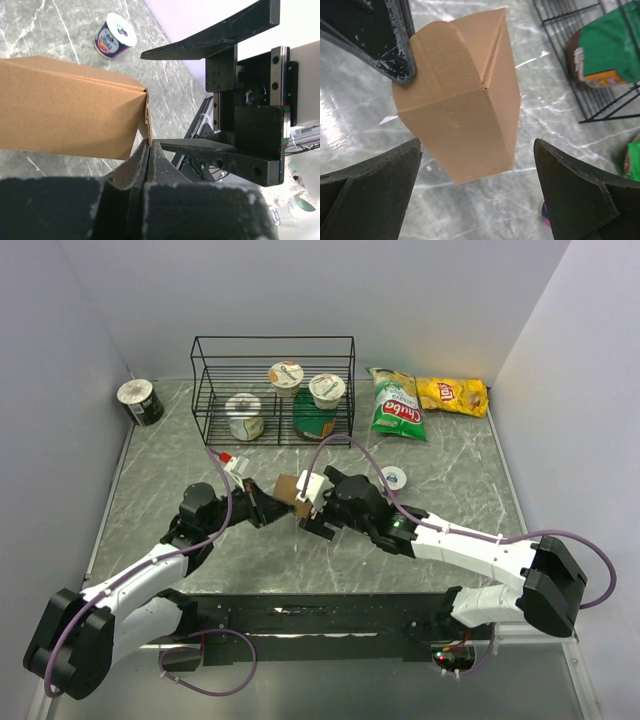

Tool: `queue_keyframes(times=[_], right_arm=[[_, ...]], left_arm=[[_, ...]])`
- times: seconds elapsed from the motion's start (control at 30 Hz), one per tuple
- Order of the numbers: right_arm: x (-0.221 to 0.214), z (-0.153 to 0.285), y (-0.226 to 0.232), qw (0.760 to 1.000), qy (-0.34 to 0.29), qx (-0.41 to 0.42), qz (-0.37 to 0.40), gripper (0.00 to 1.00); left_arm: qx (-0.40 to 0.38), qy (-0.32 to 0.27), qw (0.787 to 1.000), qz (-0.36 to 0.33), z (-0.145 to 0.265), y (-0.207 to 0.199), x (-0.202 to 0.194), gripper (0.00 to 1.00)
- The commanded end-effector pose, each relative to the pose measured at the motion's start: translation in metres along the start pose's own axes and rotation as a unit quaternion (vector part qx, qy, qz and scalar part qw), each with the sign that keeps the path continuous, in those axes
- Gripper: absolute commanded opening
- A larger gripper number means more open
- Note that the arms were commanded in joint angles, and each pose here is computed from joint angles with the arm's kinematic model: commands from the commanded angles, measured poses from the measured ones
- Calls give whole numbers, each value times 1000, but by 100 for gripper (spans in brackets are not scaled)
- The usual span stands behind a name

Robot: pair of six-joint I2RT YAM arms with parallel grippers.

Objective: Fold the paper box

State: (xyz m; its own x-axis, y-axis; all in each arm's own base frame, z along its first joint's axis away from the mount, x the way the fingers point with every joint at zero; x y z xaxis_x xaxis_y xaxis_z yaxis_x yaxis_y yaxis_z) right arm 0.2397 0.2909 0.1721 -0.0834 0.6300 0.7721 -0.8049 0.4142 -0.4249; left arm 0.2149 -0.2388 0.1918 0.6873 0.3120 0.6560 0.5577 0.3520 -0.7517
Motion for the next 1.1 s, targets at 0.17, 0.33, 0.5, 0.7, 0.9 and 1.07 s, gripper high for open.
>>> queue_keyframes(times=[0.17, 0.33, 0.5, 0.7, 0.9, 1.07], right_arm=[[26, -9, 0, 998, -54, -4, 12, 100], [28, -12, 2, 998, -62, 1, 16, 100], [35, -10, 9, 997, -78, 20, 13, 100], [27, -13, 20, 996, -68, 48, 14, 100], [19, -20, 19, 998, -54, 36, 16, 100], [19, -25, 15, 998, -58, 21, 13, 100]], left_arm=[[-14, -23, 1000, -8, 4, -20, 18, 1], [-13, -26, 1000, -5, 5, -22, 20, 1], [-10, -27, 1000, -8, 5, -22, 21, 1], [-10, -27, 1000, -5, 5, -23, 22, 1], [-20, -23, 1000, -2, 6, -30, 23, 1], [-29, -23, 999, 4, 8, -35, 23, 1]])
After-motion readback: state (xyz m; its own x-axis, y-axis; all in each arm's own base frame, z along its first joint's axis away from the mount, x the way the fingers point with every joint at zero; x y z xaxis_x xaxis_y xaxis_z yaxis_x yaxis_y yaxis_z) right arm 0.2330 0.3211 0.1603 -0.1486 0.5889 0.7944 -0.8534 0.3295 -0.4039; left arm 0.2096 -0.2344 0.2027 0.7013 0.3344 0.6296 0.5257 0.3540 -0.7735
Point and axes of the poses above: each gripper's point midway between its finger pads, its own z axis back along the fingers, its own y axis along the line the jaws close on, x = y × z, the point moved 1 cm from there along z, back along the fingers, and after that the axes turned 3 degrees about z, right-handed, at the moved point
